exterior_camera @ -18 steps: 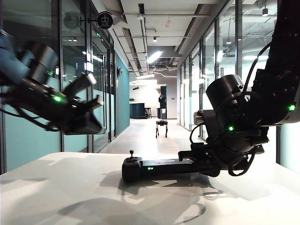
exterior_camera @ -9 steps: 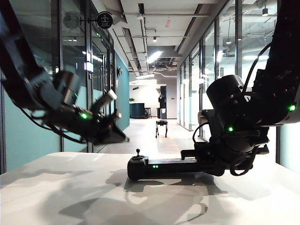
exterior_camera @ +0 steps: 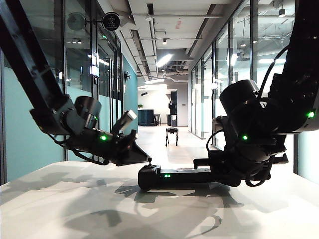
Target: Push the left joystick on the remote control sitting on the white table backward to make the robot dog back up in a straight line until it returns close to you.
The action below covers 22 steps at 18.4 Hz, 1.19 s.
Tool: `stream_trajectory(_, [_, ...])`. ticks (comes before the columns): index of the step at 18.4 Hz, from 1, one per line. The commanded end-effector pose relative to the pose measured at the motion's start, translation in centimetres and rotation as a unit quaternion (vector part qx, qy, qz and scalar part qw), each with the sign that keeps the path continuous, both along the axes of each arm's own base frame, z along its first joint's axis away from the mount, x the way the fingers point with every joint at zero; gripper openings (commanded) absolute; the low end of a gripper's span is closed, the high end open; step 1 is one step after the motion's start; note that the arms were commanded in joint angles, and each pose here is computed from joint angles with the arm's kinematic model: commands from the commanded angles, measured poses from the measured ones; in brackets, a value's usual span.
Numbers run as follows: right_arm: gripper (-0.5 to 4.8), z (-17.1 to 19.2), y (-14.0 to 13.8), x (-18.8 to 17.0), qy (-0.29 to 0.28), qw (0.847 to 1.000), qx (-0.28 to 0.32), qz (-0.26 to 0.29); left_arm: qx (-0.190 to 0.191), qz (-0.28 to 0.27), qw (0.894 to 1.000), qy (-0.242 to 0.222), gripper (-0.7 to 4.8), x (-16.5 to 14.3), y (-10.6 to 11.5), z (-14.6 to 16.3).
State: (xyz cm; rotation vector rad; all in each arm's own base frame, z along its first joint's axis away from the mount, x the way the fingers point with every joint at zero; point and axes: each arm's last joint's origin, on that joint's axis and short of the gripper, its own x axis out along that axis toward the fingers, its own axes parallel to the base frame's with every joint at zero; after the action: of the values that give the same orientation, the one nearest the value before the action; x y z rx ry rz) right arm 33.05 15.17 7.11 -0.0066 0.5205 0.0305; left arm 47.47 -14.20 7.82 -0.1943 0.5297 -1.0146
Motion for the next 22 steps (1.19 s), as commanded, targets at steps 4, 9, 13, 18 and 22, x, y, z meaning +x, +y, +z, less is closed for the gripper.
stream_trajectory(4, [1.65, 0.80, 0.20, 0.33, -0.028, 0.999, 0.018, -0.006, 0.021, -0.051, 0.998, -0.033, -0.05, 0.13, -1.77, 0.00])
stream_trajectory(9, [1.65, 0.80, 0.15, 0.34, -0.030, 0.999, 0.016, -0.012, 0.037, -0.030, 0.998, -0.043, -0.05, 0.33, -1.64, 0.04])
stream_trajectory(13, [1.65, 0.81, 0.15, 0.34, -0.030, 0.999, 0.015, -0.012, 0.049, -0.028, 0.996, -0.074, -0.06, 0.64, -1.66, 0.42])
stream_trajectory(18, [1.65, 0.81, 0.15, 0.34, -0.030, 0.999, 0.015, -0.012, 0.046, -0.062, 0.993, -0.093, -0.06, 0.63, -1.42, 0.50])
stream_trajectory(22, [1.65, 0.81, 0.15, 0.34, -0.030, 0.999, 0.015, -0.012, 0.039, -0.073, 0.992, -0.096, -0.06, 0.67, -1.08, 0.53])
